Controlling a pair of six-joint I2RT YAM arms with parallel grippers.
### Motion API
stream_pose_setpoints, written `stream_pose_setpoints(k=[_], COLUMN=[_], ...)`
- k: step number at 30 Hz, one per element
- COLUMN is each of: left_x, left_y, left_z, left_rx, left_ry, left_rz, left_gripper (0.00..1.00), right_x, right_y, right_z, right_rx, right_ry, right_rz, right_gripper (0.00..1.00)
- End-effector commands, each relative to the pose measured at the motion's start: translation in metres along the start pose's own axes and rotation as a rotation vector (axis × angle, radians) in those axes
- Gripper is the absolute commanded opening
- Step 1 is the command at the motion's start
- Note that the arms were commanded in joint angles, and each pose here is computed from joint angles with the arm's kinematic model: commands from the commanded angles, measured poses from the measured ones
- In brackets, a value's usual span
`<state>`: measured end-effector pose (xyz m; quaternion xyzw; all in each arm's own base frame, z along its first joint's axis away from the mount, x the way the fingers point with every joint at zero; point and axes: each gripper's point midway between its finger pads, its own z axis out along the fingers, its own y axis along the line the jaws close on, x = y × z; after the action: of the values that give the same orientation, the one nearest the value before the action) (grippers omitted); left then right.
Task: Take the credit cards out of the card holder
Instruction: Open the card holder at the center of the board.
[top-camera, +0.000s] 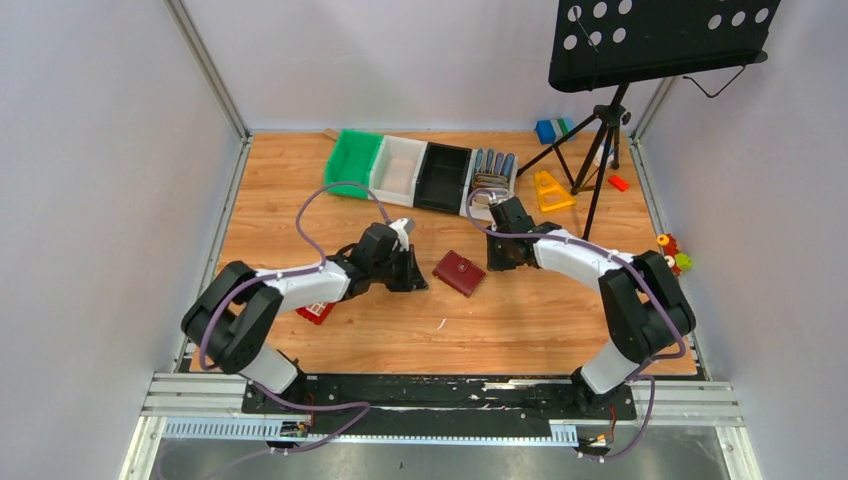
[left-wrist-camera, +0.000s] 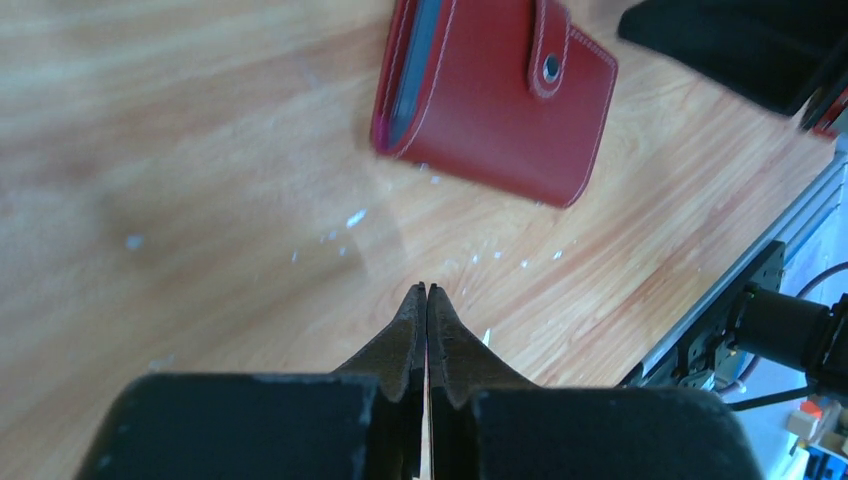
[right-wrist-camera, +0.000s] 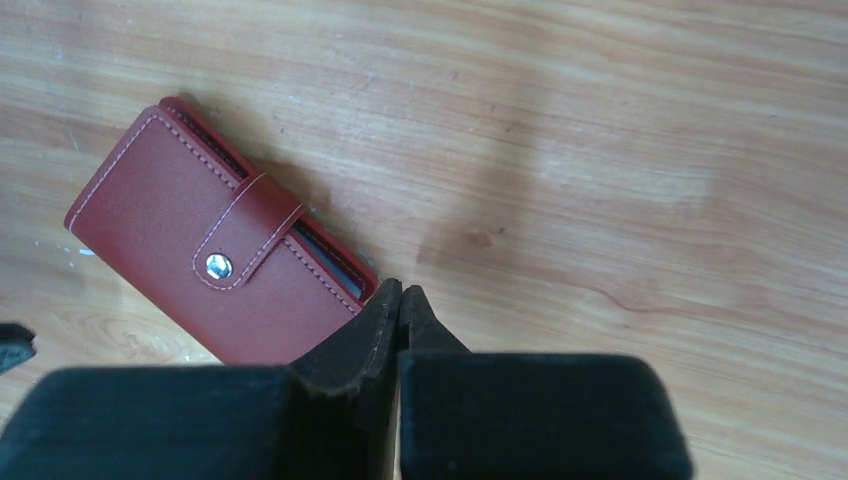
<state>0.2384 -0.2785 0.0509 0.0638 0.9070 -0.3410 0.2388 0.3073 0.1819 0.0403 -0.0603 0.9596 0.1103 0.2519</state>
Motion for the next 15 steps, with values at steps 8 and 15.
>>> stream_pose_setpoints(k=[8, 15], left_x=[-0.053, -0.063], left_y=[-0.011, -0.008], left_z=[0.044, 0.029], left_rx=[0.034, 0.008], left_ry=[-0.048, -0.114], left_rz=[0.125, 0.193], left_gripper=[0.0, 0.08], right_x=[0.04, 0.018], right_y=[0.07, 0.049], right_z=[-0.016, -0.044], right_rx=[-0.255, -0.151], right_ry=[0.035, -0.09], right_rz=[-0.176, -0.16], right_gripper=[0.01, 0.22])
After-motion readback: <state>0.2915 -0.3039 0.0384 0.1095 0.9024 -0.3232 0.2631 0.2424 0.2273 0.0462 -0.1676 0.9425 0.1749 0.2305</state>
